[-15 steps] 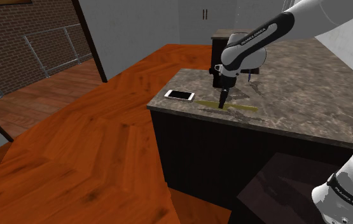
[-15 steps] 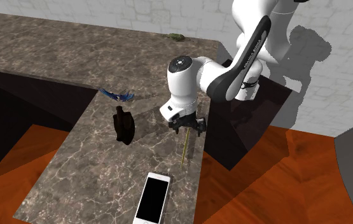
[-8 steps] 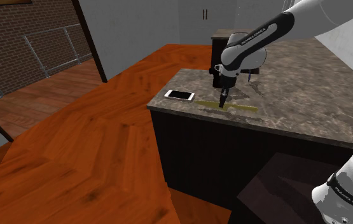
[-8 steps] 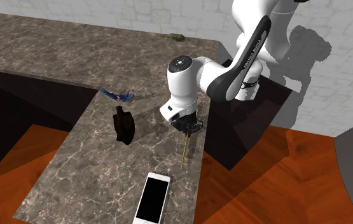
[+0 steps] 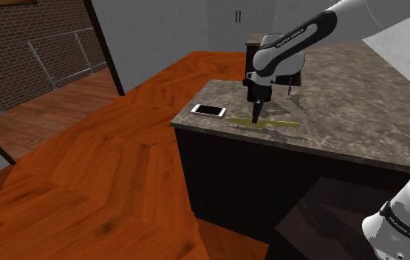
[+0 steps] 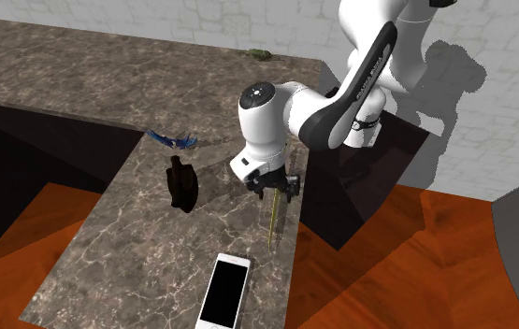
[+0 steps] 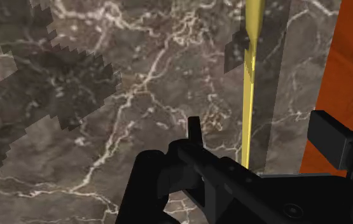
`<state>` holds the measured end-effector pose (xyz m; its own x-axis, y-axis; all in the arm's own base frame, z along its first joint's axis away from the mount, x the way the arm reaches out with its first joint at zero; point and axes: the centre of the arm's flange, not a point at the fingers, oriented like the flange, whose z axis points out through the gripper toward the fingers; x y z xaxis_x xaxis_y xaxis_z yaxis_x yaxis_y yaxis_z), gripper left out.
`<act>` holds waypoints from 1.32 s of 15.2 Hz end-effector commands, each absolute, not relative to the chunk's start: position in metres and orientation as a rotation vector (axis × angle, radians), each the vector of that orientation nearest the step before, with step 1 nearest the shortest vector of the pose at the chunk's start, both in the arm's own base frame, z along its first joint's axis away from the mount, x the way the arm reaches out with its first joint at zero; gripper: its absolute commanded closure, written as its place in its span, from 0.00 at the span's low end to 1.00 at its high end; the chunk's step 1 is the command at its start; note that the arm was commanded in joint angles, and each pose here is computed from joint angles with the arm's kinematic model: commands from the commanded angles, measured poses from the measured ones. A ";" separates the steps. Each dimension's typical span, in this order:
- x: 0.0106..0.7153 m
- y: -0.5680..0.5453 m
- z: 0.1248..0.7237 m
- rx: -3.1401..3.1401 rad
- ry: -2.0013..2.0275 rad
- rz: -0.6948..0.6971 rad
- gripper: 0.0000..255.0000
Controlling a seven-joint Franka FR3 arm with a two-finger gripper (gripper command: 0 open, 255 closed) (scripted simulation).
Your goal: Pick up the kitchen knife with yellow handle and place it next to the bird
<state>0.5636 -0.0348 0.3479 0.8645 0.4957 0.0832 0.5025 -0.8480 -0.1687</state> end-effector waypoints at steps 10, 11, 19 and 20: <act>0.580 -0.028 0.325 -2.826 -0.774 0.018 0.00; 0.580 -0.028 0.325 -2.826 -0.774 0.018 0.00; 0.580 -0.028 0.325 -2.826 -0.774 0.018 1.00; 0.580 -0.028 0.325 -2.826 -0.774 0.018 1.00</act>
